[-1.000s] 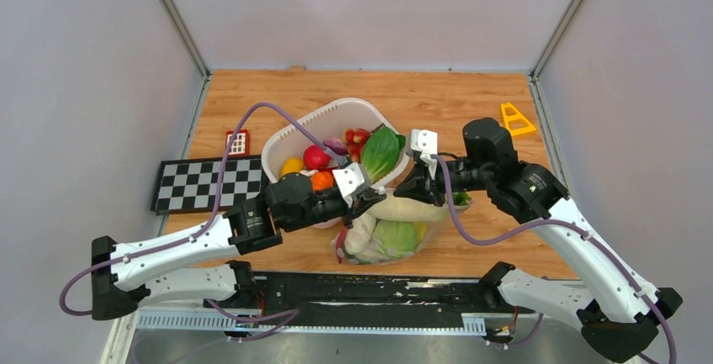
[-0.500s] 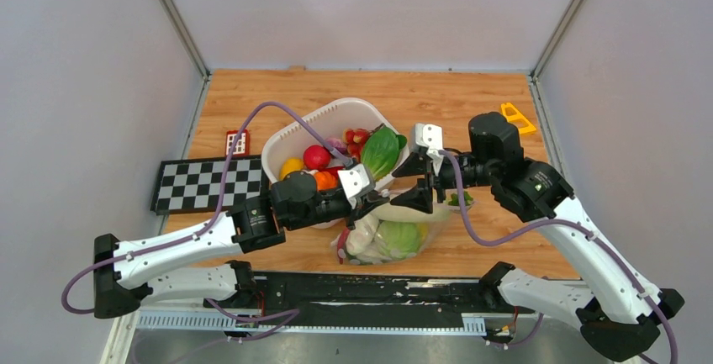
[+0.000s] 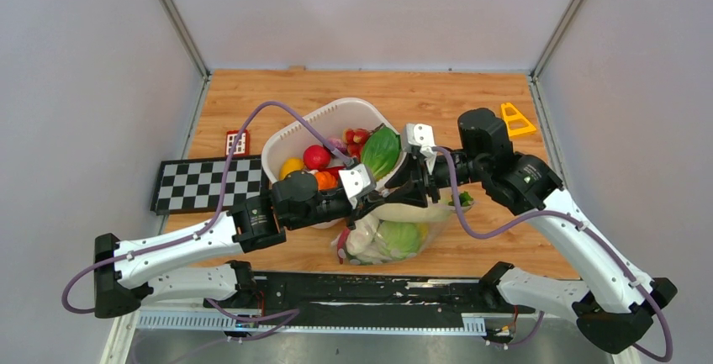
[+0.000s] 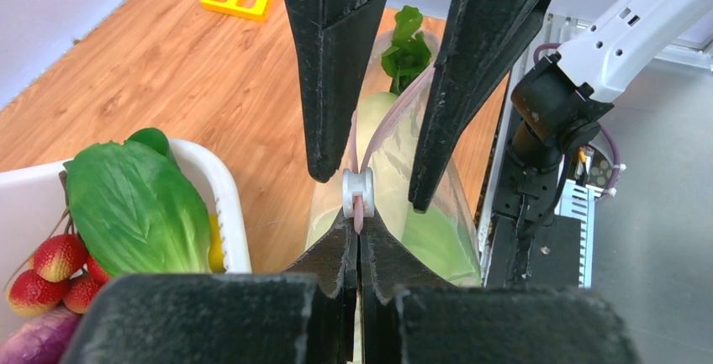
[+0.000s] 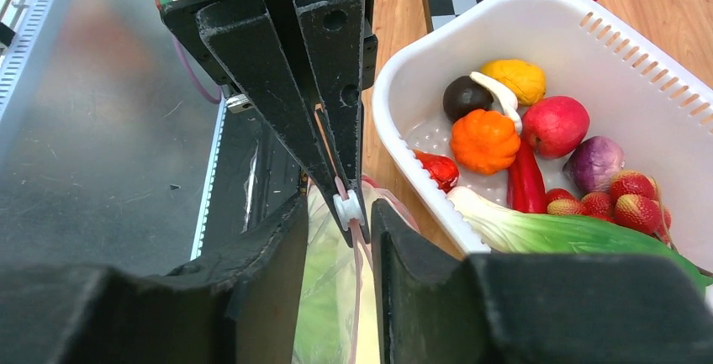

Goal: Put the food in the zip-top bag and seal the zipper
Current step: Zip the zipper food storage bag at the center of the board.

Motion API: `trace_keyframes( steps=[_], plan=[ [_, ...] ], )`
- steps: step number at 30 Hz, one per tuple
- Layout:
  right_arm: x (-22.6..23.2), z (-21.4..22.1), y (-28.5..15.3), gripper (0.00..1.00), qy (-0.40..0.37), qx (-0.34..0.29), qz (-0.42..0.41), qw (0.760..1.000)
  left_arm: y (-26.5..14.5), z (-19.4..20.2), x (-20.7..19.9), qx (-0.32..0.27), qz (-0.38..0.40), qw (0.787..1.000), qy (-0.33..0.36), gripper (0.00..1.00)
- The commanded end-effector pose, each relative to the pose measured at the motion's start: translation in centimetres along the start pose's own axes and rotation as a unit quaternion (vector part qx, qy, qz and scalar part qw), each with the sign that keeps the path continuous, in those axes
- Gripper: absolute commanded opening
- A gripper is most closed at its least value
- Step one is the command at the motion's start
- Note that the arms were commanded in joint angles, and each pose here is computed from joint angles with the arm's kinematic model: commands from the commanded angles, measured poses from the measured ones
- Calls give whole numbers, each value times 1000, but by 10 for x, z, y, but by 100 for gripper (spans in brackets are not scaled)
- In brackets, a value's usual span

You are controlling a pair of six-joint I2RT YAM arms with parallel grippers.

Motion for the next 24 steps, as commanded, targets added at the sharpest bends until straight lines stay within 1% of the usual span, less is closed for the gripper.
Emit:
trace_keyframes(
  steps=[1, 4, 7, 11, 12, 14, 17, 24],
  plan=[
    [4, -11, 1, 31, -26, -20, -25, 999, -2, -30, 2, -41, 0, 999, 5, 0],
    [4, -8, 2, 29, -26, -18, -28, 999, -2, -31, 2, -42, 0, 999, 3, 0],
    [4, -8, 3, 25, -26, -18, -33, 999, -2, -28, 1, -31, 1, 1000, 3, 0],
    [3, -6, 4, 19, -24, -12, -32, 999, -3, -28, 2, -31, 0, 1000, 2, 0],
    [3, -5, 4, 17, -24, -10, -33, 999, -3, -28, 2, -31, -1, 1000, 2, 0],
    [2, -4, 4, 8, -25, -8, -27, 999, -4, -28, 3, -30, -3, 1000, 3, 0],
    [1, -3, 1, 2, -31, -6, -15, 999, -5, -27, 4, -28, -8, 1000, 4, 0],
    [1, 3, -7, 0, -39, 9, 21, 999, -19, -26, 12, -35, -45, 998, 5, 0]
  ],
)
Point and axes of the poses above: each gripper's point midway between its finger pads, its own y axis out along the fingers, its own x axis along the line the jaws close on, z = x × y, the point moved 6 cm from there along -y, back along the fingers, and after that the axes turned 2 degrees about y, right-handed, at the moved point
